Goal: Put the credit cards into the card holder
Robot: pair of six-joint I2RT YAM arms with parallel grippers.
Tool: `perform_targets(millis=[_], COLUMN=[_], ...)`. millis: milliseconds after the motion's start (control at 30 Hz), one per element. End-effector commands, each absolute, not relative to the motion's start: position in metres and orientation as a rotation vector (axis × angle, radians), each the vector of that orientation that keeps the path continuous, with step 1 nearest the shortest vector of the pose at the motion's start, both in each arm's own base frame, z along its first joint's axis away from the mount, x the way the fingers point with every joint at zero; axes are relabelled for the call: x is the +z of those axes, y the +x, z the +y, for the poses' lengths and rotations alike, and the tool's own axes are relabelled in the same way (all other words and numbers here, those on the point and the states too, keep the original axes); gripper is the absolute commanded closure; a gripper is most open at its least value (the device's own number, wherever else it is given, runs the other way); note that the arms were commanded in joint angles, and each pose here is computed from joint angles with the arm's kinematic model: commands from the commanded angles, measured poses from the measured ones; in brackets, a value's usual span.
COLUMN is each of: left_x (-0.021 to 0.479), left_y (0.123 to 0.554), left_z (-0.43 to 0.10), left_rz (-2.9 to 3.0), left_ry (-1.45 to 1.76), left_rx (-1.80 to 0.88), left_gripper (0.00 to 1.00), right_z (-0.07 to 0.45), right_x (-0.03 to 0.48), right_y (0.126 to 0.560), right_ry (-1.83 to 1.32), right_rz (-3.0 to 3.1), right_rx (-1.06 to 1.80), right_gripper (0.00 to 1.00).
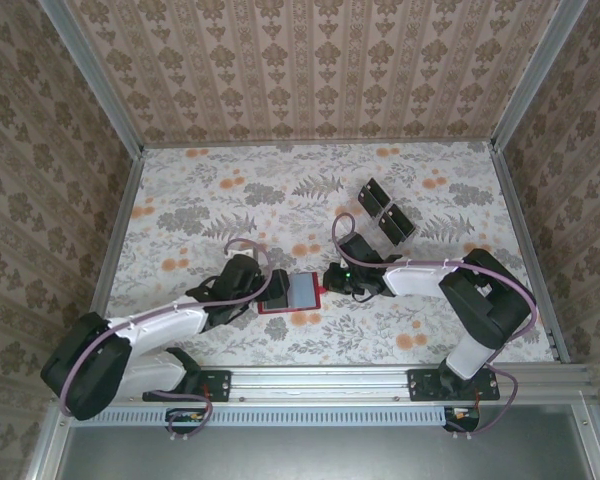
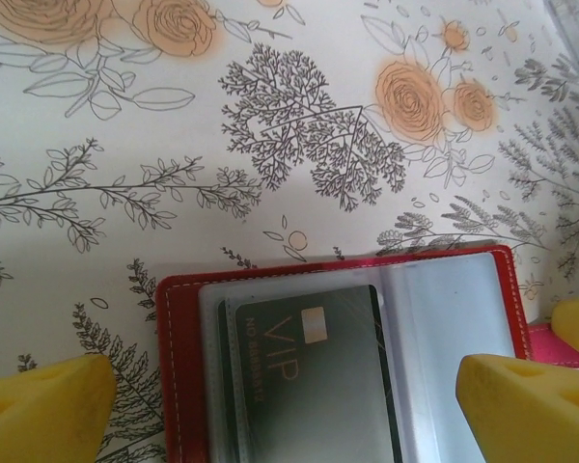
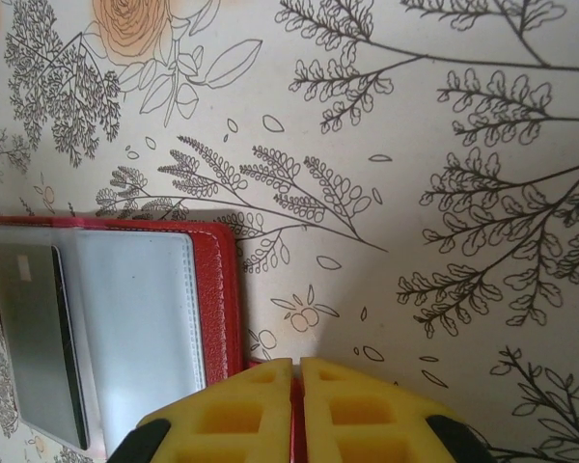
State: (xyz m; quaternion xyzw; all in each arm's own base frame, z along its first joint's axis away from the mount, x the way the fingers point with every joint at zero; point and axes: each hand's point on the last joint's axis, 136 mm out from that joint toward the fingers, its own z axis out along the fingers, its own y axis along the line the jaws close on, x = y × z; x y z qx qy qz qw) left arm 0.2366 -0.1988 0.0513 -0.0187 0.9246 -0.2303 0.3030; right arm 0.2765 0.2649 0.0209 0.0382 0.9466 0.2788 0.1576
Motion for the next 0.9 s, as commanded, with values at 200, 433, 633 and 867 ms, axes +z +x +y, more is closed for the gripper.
perform_targets(millis=[200,433,633,867], left_x=[0.042,0.038,0.050,0.076], left_y=[0.240,0.239,0.241,0.243], left_z=[-0.205,-0.207,-0.214,-0.219], left_rz=[2.455,2.465,2.433,2.370], left_ry=[-0.027,-0.029,-0.022,-0.020], left_rx=[-0.633,-0.638,-0.694,-0.730], left_gripper=[0.00,0.00,0.00,0.00], right_z=[0.270,0.272,0.274,0.282], right_x=[0.011,0.010,0.008,0.005], right_y=[0.269,0.269,0.268,0.268], right_ry=[0.113,0.110,0.103,0.090], right_rz=[2.740,2.742,2.748,2.752], right_rx=[0.817,0.820,0.826,0.848], right_gripper=[0.93,0.93,0.94,0.97])
